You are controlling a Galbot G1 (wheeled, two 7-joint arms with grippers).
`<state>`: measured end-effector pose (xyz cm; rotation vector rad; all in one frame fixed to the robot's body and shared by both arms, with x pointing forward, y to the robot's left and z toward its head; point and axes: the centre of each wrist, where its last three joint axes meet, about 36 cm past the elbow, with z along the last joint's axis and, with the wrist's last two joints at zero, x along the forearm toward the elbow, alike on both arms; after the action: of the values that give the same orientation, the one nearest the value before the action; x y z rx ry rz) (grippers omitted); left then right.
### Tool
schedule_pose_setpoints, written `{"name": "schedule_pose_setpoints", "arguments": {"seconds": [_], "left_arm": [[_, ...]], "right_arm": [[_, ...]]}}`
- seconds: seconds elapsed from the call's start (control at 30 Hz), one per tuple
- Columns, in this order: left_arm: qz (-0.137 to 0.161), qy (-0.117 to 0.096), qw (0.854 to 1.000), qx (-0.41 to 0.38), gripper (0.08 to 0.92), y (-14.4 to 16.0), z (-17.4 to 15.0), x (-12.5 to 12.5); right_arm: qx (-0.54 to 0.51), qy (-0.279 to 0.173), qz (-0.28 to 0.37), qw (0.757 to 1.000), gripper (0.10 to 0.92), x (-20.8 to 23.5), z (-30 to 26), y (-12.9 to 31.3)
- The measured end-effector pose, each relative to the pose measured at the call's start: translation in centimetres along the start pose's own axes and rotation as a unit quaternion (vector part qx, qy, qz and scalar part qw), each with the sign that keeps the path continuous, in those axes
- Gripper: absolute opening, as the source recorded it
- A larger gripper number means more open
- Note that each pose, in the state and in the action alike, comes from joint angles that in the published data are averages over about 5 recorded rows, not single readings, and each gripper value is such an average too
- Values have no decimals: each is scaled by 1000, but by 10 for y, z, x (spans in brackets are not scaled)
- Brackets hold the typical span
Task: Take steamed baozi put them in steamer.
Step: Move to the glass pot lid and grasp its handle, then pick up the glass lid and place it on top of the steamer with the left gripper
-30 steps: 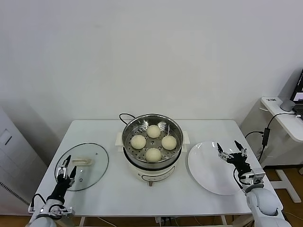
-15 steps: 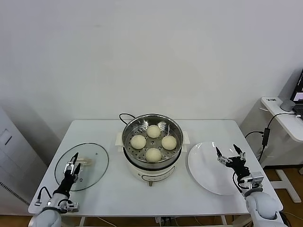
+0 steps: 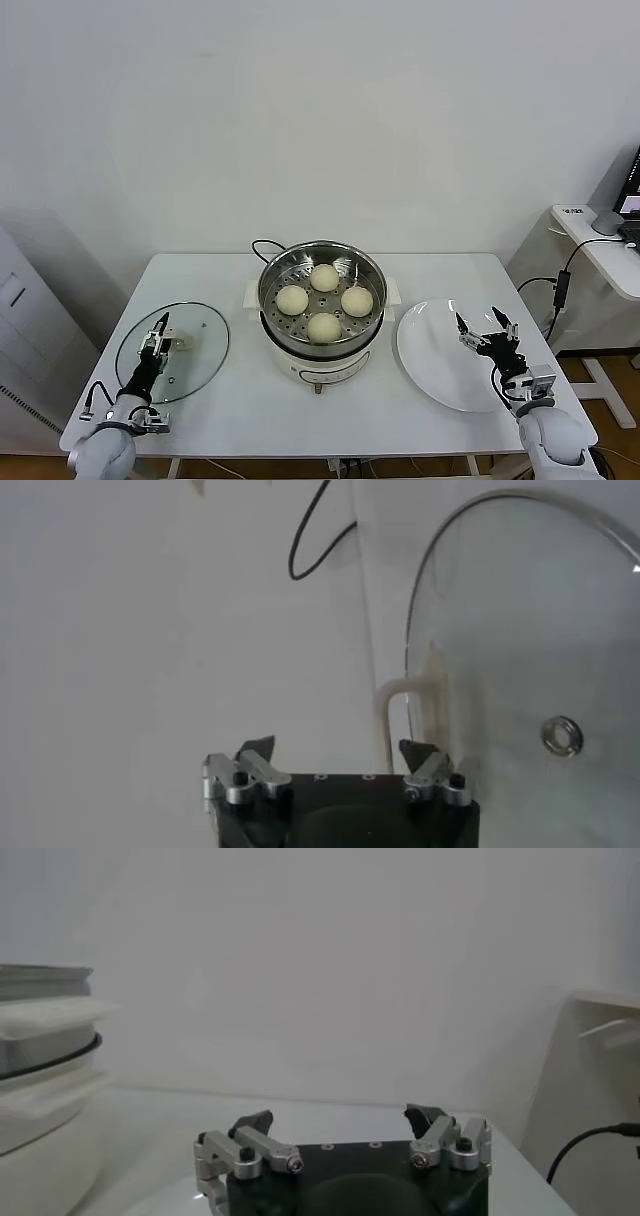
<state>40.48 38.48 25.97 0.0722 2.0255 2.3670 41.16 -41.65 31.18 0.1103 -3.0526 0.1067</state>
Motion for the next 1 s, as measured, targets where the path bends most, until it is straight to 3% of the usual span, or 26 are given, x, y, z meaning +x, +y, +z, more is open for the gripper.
{"name": "schedule_pose_setpoints", "arguments": {"seconds": [0.3,0.67,1.0], "left_arm": [[0,-6,1000,11,421,0,3,-2],[-17,3,1000,19,121,19,10,0],[-35,18,999,19,102,76,0,-5]], "right_arm": [[0,-3,3,1000,823,-3,-4,-2],[2,-7,6,1000,823,-3,-9,-4],[6,-11,8,1000,823,-2,-15,-8]]}}
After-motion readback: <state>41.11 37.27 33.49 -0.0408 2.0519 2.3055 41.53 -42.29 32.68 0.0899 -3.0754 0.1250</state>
